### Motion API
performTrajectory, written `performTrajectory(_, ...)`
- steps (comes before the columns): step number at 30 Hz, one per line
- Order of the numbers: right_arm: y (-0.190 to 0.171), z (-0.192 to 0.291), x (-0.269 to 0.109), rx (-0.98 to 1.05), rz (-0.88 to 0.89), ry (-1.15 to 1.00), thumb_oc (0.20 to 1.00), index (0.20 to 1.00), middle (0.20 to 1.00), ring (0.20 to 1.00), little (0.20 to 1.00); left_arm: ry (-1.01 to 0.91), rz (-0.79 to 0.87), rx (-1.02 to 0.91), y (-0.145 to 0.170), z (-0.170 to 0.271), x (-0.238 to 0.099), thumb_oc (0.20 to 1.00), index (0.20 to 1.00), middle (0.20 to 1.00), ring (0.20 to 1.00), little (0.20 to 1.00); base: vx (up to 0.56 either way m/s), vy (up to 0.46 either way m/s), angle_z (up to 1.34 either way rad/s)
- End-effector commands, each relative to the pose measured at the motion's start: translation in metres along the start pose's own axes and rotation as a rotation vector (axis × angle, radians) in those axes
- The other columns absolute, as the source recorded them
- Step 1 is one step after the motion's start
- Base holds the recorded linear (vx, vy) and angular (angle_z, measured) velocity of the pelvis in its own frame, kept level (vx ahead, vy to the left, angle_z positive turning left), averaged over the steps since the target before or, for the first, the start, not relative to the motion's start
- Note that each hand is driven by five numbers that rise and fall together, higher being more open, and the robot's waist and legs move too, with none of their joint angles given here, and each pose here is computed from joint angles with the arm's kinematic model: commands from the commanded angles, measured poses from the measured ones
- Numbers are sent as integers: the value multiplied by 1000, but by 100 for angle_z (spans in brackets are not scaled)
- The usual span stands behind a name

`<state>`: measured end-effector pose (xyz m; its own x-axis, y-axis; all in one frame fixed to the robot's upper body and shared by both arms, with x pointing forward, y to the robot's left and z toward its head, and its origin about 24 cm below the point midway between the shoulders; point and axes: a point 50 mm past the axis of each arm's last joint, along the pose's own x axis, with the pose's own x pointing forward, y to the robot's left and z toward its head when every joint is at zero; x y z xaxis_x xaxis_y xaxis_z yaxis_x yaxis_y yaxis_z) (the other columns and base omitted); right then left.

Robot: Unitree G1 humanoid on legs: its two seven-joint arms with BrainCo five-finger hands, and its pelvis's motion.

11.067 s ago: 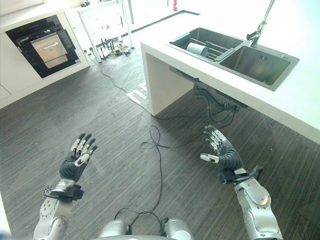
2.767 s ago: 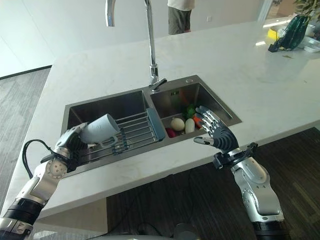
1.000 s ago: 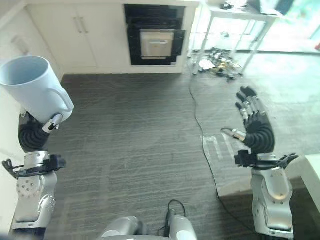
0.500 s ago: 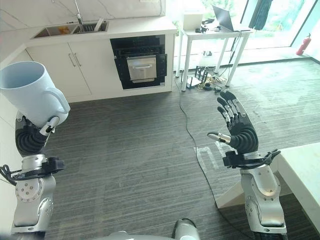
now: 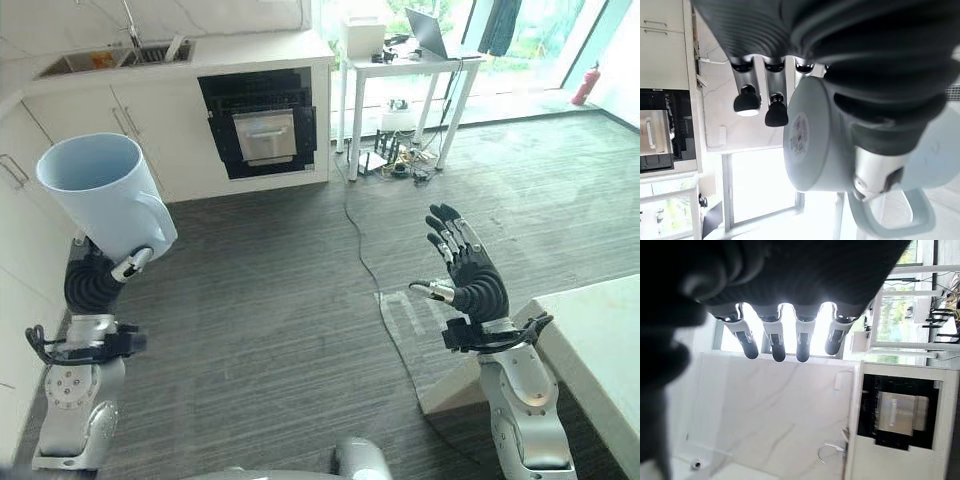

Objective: Place the dishes in the dishwasher.

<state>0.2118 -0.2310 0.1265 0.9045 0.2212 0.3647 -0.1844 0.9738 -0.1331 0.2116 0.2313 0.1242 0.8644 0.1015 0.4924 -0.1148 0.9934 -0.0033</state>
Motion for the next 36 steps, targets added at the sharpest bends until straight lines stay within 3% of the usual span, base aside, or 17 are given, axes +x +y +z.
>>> performTrajectory(1,1,25,15,-3,34,-159,1000,1000,1000,1000,1000,-153,-4,4,5,26,13,200,200,200,200,200,206,36,0)
performTrajectory(11,11,21,10,8,136,-108,1000,1000,1000,1000,1000,-91,63,43,18,18,-4,200,200,200,200,200,363,226,-27)
performTrajectory(23,6,22,17,21,29,-138,1000,1000,1000,1000,1000,-137,-28,49,13,29,14,200,200,200,200,200,252,224,8)
performTrajectory(27,19,19,17,55,72,-136,1000,1000,1000,1000,1000,-121,-22,96,15,27,12,200,200,200,200,200,167,217,27)
performTrajectory(36,10,23,14,51,78,-153,1000,1000,1000,1000,1000,-142,-17,104,15,32,13,200,200,200,200,200,203,-193,25)
